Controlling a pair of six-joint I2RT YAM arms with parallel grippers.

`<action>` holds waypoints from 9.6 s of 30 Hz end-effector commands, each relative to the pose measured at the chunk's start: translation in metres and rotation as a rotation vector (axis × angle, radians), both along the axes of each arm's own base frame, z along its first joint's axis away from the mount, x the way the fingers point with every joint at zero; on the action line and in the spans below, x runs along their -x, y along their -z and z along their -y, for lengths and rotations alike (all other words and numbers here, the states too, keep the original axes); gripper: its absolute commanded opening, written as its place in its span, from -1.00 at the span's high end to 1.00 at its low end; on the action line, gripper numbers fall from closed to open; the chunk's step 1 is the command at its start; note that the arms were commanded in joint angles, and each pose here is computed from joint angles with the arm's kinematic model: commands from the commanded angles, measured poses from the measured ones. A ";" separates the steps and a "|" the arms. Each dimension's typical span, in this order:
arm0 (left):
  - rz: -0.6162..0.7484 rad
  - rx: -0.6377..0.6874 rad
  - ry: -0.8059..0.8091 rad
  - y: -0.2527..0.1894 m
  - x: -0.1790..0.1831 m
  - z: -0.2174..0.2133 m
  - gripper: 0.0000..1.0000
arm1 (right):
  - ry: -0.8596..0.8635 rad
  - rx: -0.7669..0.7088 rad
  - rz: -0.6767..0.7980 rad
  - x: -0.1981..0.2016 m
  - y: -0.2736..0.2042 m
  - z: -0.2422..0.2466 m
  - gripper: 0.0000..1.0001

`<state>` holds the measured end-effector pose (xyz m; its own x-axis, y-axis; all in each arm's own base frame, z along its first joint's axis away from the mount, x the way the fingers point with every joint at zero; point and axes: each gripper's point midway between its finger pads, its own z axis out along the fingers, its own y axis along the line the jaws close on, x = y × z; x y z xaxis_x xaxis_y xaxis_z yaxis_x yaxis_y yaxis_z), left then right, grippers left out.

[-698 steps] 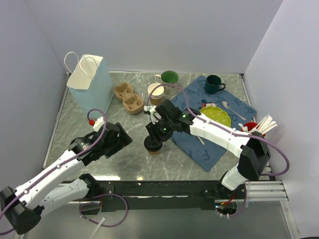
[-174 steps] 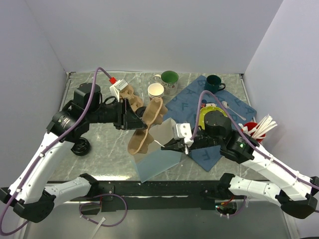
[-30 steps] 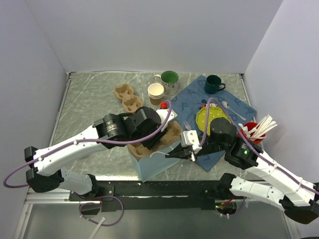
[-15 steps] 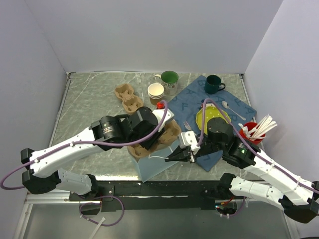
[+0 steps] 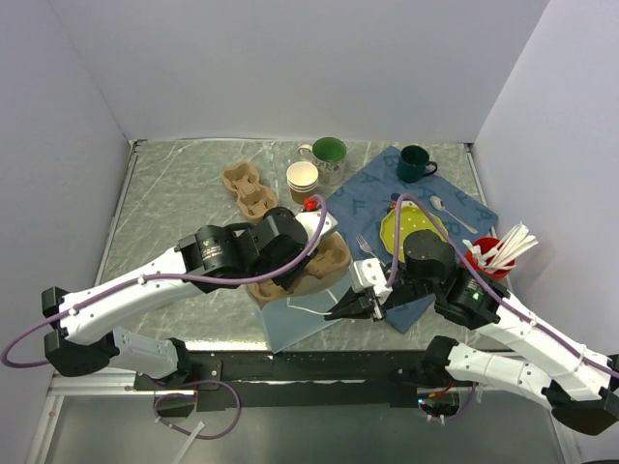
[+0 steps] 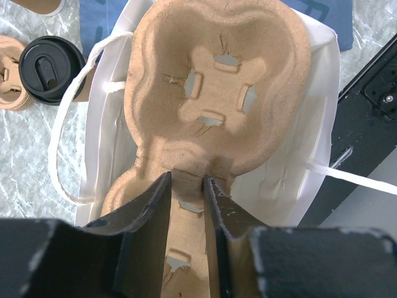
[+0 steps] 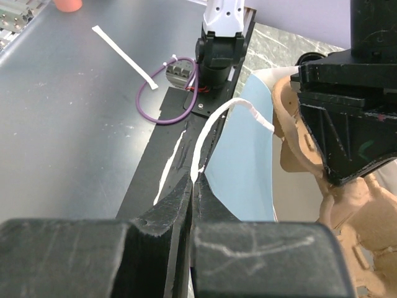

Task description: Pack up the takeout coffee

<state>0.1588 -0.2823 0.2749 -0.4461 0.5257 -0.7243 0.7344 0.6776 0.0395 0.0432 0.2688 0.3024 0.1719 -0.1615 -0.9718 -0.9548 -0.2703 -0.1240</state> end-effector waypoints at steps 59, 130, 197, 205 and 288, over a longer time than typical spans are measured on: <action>0.074 0.240 -0.346 -0.074 -0.009 -0.063 -0.25 | 0.281 -0.264 -0.094 -0.027 -0.089 0.003 -0.03; 0.032 0.320 -0.281 -0.091 -0.074 -0.022 0.98 | 1.249 0.421 -0.643 -0.112 0.075 -0.029 0.03; -0.264 0.462 -0.539 -0.055 -0.025 -0.055 0.98 | 1.188 0.448 -0.421 -0.144 0.052 -0.022 -0.17; -0.156 0.466 -0.660 -0.075 -0.038 -0.082 0.73 | 1.132 0.308 -0.438 -0.147 -0.022 -0.026 -0.18; -0.257 0.318 -0.965 -0.014 -0.014 -0.152 -0.33 | 1.139 0.487 -0.747 -0.173 0.017 -0.011 0.14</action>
<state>0.1646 -0.1442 0.2764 -0.7811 -0.3365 -0.5260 -0.1657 0.9239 -0.3450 0.2078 0.2695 0.2756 -0.8040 -0.2205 -0.5522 -0.4697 0.8050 0.3624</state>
